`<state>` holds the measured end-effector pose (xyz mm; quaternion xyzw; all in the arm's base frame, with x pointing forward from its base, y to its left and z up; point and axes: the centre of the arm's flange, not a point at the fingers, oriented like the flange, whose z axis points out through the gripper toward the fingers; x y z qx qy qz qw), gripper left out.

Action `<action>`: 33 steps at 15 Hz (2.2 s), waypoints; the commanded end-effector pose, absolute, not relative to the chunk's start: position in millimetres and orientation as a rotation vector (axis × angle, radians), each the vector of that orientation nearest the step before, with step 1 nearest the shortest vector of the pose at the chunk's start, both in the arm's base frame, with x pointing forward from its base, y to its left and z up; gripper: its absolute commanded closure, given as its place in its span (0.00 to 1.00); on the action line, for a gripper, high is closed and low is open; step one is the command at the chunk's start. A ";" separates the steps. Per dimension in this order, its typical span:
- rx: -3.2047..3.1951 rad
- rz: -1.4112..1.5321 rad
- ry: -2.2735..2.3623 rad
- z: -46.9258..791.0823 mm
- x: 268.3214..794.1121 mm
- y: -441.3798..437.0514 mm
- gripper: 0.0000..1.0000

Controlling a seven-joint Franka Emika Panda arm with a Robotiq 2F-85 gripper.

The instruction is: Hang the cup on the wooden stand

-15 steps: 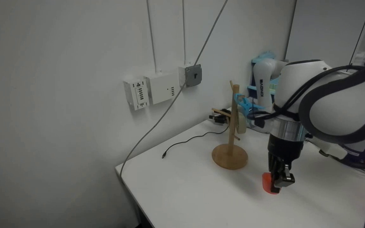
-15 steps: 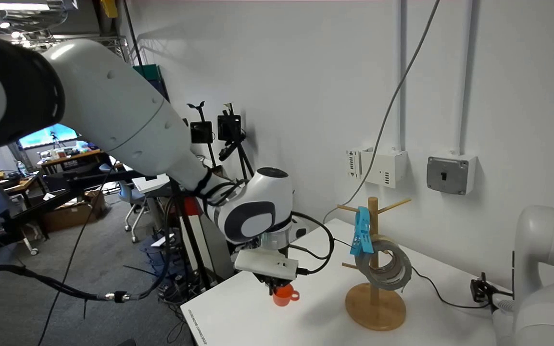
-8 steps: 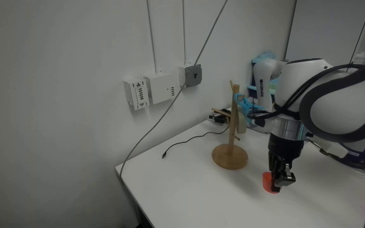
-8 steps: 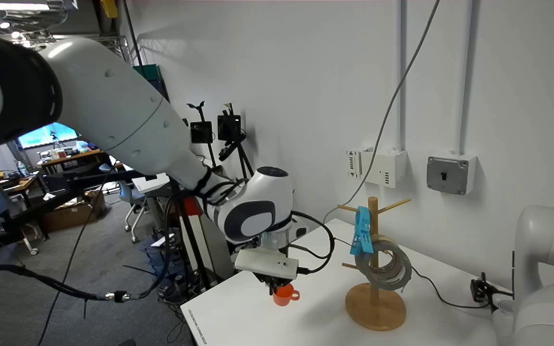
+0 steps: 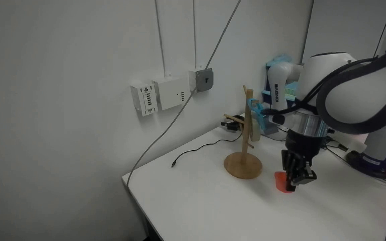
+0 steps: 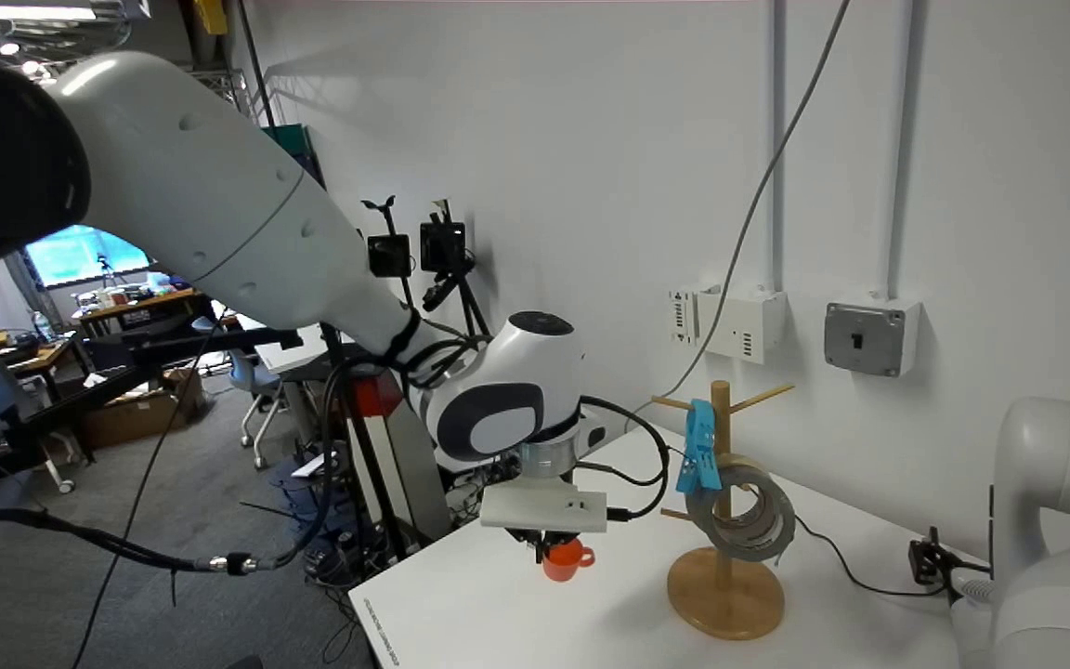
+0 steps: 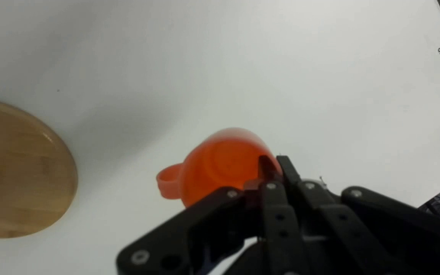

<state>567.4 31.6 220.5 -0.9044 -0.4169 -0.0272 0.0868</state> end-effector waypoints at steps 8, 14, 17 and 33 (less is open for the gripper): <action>-2.465 -0.140 -1.454 250.4 561.0 -29.6 0.95; -2.440 -0.131 -1.481 253.2 560.1 -36.5 0.99; -2.383 -0.169 -1.489 257.0 565.8 -33.8 0.99; -2.039 -0.220 -1.792 370.9 575.6 -17.6 0.99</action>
